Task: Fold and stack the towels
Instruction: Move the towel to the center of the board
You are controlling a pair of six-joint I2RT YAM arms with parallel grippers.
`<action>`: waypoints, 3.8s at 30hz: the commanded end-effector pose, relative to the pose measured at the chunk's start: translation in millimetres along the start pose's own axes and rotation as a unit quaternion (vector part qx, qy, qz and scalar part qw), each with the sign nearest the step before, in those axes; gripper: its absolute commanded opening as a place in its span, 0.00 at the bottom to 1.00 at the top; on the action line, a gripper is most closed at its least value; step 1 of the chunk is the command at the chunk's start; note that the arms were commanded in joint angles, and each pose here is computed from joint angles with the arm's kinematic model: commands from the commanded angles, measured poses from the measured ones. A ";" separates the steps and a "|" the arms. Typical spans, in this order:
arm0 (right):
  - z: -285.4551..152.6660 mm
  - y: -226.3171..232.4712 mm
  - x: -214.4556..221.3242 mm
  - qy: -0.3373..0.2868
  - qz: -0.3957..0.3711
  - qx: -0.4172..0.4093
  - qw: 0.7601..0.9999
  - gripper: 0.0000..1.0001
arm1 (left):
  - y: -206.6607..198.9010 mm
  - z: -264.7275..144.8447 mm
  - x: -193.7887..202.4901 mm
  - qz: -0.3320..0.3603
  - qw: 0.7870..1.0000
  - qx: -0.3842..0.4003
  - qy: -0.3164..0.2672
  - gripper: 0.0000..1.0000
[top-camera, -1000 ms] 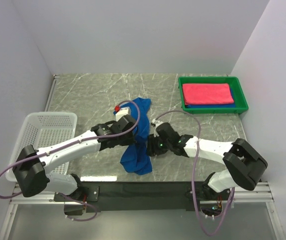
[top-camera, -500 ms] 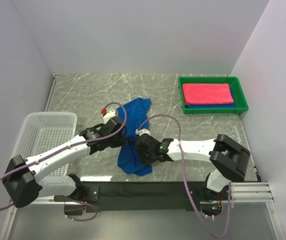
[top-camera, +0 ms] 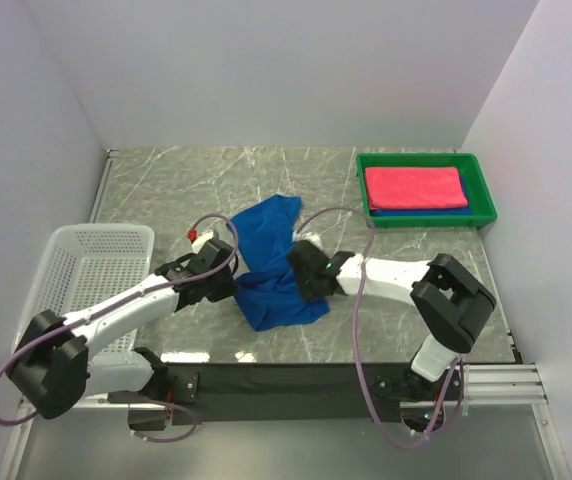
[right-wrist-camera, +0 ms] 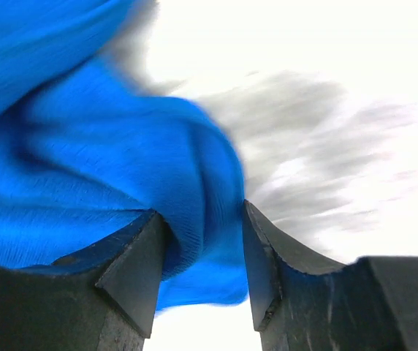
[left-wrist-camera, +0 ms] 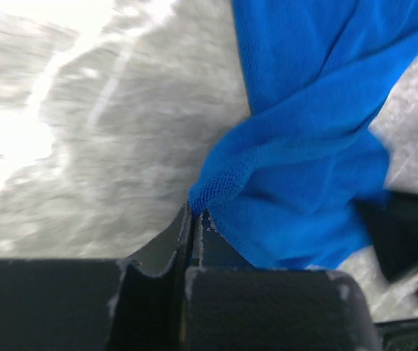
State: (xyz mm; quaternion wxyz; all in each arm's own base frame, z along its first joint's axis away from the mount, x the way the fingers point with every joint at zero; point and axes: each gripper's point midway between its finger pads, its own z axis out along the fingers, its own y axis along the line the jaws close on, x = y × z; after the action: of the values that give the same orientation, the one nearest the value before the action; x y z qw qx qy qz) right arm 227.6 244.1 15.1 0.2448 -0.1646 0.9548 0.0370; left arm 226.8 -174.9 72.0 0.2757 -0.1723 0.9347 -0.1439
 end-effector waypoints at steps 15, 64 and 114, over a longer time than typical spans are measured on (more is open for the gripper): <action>-53.6 -39.0 -52.1 -0.094 0.081 -0.055 0.991 0.52 | 9.8 36.7 -9.0 -0.038 0.999 -0.024 -0.019 0.25; -3.7 -43.7 44.8 0.038 0.100 -0.033 0.994 0.00 | -19.5 20.4 60.4 0.161 0.966 -0.196 -0.047 0.21; -11.5 -47.5 42.7 0.035 0.096 -0.028 0.994 0.00 | 37.6 3.9 42.5 0.019 0.992 -0.125 -0.016 0.39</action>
State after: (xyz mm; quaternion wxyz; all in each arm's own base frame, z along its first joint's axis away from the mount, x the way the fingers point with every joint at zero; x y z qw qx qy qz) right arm 219.9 195.7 12.6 0.2259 -0.0708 0.9667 0.0973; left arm 186.3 -161.1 32.0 0.2719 -0.1804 0.9453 0.0022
